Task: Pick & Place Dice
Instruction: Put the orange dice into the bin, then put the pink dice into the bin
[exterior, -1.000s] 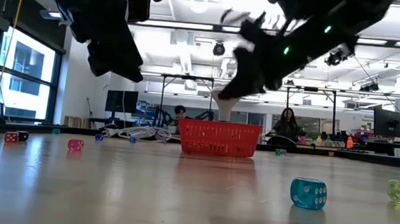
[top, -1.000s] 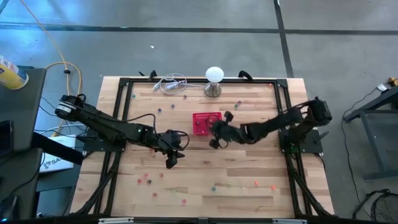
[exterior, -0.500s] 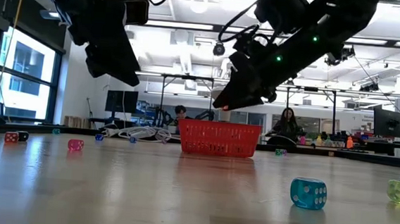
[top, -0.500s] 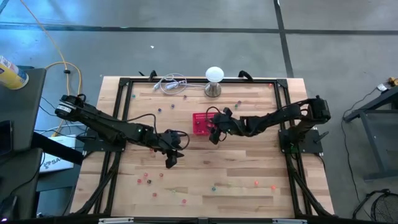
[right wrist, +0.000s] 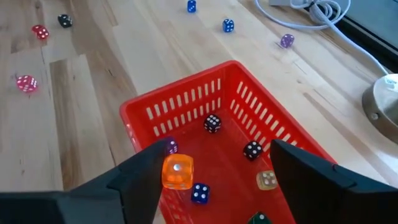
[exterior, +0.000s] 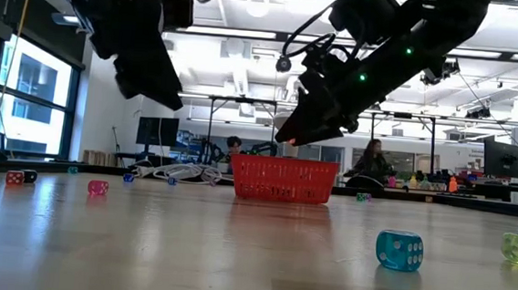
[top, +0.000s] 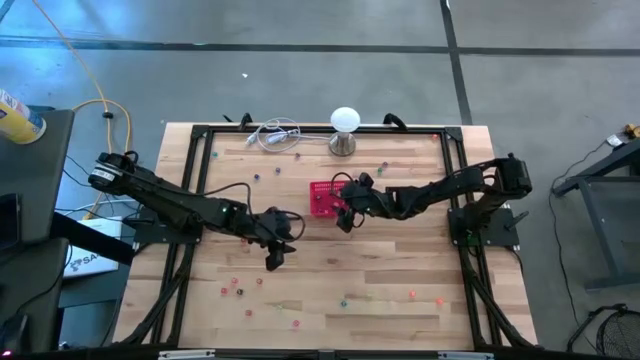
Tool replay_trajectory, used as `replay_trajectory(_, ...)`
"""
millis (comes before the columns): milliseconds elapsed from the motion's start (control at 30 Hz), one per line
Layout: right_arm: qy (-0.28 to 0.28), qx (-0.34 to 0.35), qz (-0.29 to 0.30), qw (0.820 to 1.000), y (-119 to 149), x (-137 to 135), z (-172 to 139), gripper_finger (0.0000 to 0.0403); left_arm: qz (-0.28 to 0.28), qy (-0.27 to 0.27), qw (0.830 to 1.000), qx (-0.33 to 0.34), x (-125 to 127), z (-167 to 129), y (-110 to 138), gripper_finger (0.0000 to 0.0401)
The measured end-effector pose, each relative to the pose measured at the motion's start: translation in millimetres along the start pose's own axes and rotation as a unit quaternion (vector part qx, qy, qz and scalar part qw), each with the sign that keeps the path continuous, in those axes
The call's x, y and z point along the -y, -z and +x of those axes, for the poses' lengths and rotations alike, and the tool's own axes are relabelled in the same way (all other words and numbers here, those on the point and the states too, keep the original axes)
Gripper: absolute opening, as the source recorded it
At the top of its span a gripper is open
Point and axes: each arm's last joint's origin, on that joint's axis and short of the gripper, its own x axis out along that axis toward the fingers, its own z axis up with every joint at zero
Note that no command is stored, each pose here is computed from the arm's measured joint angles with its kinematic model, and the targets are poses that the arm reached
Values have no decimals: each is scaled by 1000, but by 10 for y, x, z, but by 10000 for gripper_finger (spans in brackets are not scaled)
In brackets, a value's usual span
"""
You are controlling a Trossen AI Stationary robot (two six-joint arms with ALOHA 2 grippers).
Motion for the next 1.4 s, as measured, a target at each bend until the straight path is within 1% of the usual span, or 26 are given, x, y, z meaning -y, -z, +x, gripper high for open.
replay_trajectory(67,0,1,11,1000,-3,-1,0,272,40,-18,998,32,5,-1,-43,156)
replay_trajectory(100,-1,4,16,1000,-9,-2,0,272,64,-36,996,55,6,11,-72,156)
replay_trajectory(167,-5,15,24,1000,-32,-9,-1,271,99,-85,986,104,0,41,-134,156)
replay_trajectory(233,-8,26,28,999,-55,-15,-1,270,107,-119,974,158,-25,115,-224,156)
replay_trajectory(300,-10,34,31,999,-73,-20,-3,270,113,-122,966,196,-71,204,-311,156)
replay_trajectory(367,-13,42,34,998,-88,-23,-4,270,130,-114,961,218,-135,325,-368,156)
replay_trajectory(467,-12,42,31,999,-88,-23,-5,270,140,-118,958,219,-235,444,-378,156)
replay_trajectory(567,-18,40,21,999,-85,-34,-9,270,141,-116,959,216,-236,453,-370,156)
replay_trajectory(700,-62,34,12,997,-106,-82,-64,270,162,-92,965,187,-85,360,-290,156)
replay_trajectory(800,-102,38,16,994,-136,-168,-150,270,186,-71,972,123,39,203,-152,156)
replay_trajectory(900,-148,42,7,988,-144,-306,-263,270,188,-64,978,58,126,11,11,156)
replay_trajectory(1033,-205,73,1,976,-157,-544,-426,270,174,-59,983,-13,210,-217,217,156)
replay_trajectory(1067,-218,83,0,972,-158,-607,-466,270,168,-57,984,-21,231,-245,252,156)
replay_trajectory(1167,-259,116,-1,959,-157,-799,-603,270,151,-59,986,-48,266,-265,352,156)
replay_trajectory(1233,-280,126,-3,952,-134,-908,-688,270,146,-60,986,-59,283,-212,424,156)
replay_trajectory(1333,-309,130,-12,942,-74,-1056,-811,270,167,-77,979,-92,256,-136,598,156)
replay_trajectory(1400,-326,132,-19,936,-32,-1143,-890,270,177,-86,976,-98,245,-104,676,156)
